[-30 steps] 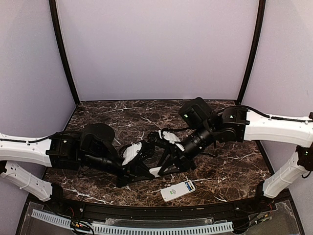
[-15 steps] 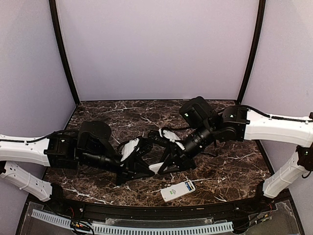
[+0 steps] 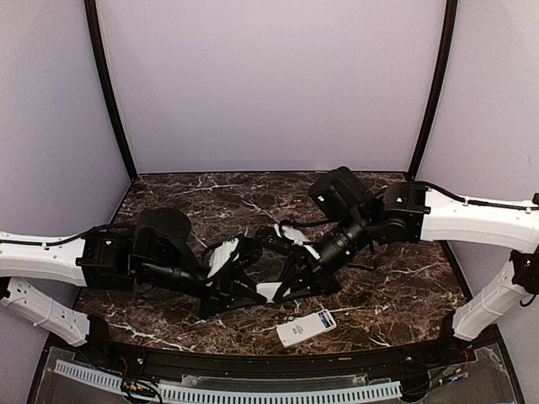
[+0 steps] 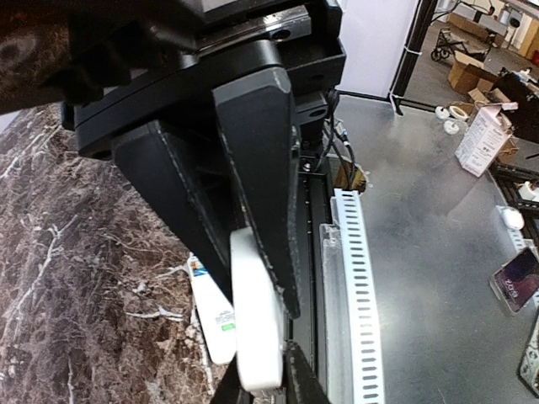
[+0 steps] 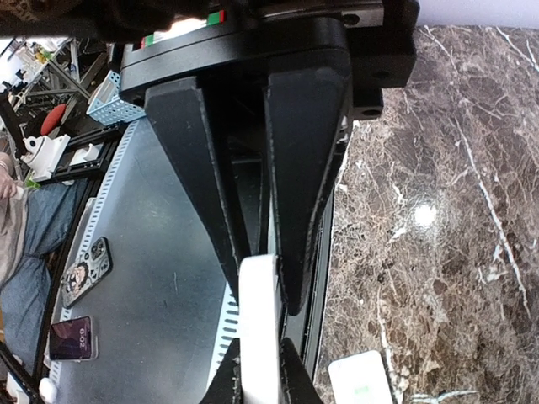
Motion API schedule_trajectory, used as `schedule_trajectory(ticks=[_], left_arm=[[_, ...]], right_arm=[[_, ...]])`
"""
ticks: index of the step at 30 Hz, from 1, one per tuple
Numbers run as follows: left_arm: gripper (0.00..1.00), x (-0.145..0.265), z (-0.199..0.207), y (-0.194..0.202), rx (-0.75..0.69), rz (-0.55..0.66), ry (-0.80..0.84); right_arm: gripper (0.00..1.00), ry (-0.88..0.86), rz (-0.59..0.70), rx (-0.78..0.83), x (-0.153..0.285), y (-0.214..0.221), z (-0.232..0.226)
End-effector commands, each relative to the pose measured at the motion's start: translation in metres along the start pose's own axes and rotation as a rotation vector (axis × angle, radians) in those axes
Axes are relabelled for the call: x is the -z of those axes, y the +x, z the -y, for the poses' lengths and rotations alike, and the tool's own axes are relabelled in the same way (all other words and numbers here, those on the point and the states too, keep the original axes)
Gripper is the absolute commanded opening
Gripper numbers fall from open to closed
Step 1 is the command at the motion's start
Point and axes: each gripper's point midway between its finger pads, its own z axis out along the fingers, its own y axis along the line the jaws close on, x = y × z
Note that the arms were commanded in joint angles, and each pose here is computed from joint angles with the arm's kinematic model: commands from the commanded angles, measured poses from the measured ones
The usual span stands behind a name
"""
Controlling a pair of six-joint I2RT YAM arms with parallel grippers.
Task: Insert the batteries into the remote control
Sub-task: Pass from the left arm to the right
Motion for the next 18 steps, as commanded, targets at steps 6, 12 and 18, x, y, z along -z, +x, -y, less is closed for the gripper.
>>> schedule_trajectory(ticks=[6, 12, 18], left_arm=[[0.76, 0.007, -0.025, 0.008, 0.017, 0.014, -0.152], [0.98, 0.017, -0.049, 0.018, 0.027, 0.000, -0.301], [0.99, 0.016, -0.063, 0.036, 0.081, -0.032, -0.380]], right_arm=[[0.00, 0.126, 0.069, -0.156, 0.005, 0.004, 0.026], [0.00, 0.276, 0.056, -0.422, 0.014, 0.041, 0.069], [0.00, 0.475, 0.109, -0.829, 0.048, 0.107, 0.136]])
